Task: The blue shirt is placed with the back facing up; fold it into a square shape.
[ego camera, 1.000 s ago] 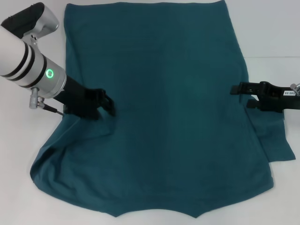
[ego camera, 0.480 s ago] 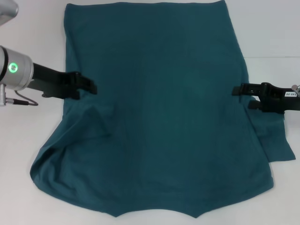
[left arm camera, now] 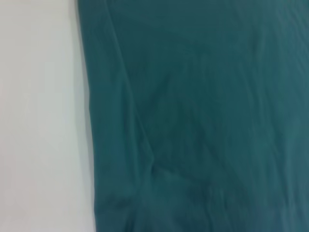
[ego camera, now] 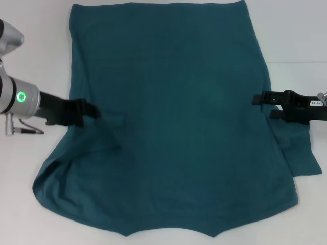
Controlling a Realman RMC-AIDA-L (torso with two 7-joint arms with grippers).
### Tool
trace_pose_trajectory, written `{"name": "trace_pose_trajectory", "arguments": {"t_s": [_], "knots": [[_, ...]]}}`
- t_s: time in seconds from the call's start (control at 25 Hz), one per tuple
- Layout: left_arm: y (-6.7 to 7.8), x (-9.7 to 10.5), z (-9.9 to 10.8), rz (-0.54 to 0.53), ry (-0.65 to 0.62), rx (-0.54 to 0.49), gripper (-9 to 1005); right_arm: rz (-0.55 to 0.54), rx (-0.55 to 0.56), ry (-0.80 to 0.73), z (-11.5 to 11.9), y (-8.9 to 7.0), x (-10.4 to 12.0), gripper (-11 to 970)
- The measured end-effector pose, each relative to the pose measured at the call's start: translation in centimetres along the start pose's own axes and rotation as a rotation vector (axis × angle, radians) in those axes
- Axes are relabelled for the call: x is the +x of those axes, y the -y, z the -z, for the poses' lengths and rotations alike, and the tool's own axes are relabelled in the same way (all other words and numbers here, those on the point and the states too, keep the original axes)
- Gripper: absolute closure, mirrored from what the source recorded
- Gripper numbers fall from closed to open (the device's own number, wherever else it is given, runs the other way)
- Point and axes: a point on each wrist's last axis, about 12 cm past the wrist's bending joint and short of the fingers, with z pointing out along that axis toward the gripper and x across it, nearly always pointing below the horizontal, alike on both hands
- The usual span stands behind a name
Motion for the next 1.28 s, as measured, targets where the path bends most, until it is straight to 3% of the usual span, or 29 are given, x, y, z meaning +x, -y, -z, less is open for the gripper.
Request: {"name": "trace_pose_trajectory", "arguments": {"t_s": [0.16,0.24,0.4,0.52,0.72,0.84,1.0,1.12,1.28], "knots": [[0.0,2.0,1.3,-0.088,-0.152,0.094,449,0.000,0.001,0.002,0.1,0.0,-0.1,68],[-0.3,3.1,3.2,-0.112,-0.200,0.159,449,-0.002,-0.001,-0.001,0.2,0.1,-0.1,68],[-1.2,4.4,6.1,-0.120,-0.179,0.180,448,-0.003,0.002,-0.001,0.4,0.3,0.0,67],[-2.0,4.6,6.7,-0.101,-0.136,0.182,450,0.018,0.006,-0.003,0.5,0.4,0.0,67],[-2.1,5.6,6.6,-0.185,-0.054,0.306,454,0.127,-0.004,-0.039,1.1,0.4,-0.1,67],[-1.9,7.5,6.1,-0.369,0.061,0.453,456,0.167,-0.009,-0.050,1.8,0.7,-0.1,66],[-2.3,11.3,4.2,-0.631,0.216,0.547,455,0.175,0.006,-0.049,2.6,1.3,-0.1,66],[-2.7,12.5,2.8,-0.657,0.297,0.575,454,0.171,0.023,-0.063,3.3,1.8,-0.3,66],[-2.9,12.8,2.2,-0.577,0.313,0.594,414,0.197,0.010,-0.105,4.3,1.6,-0.6,66]]}}
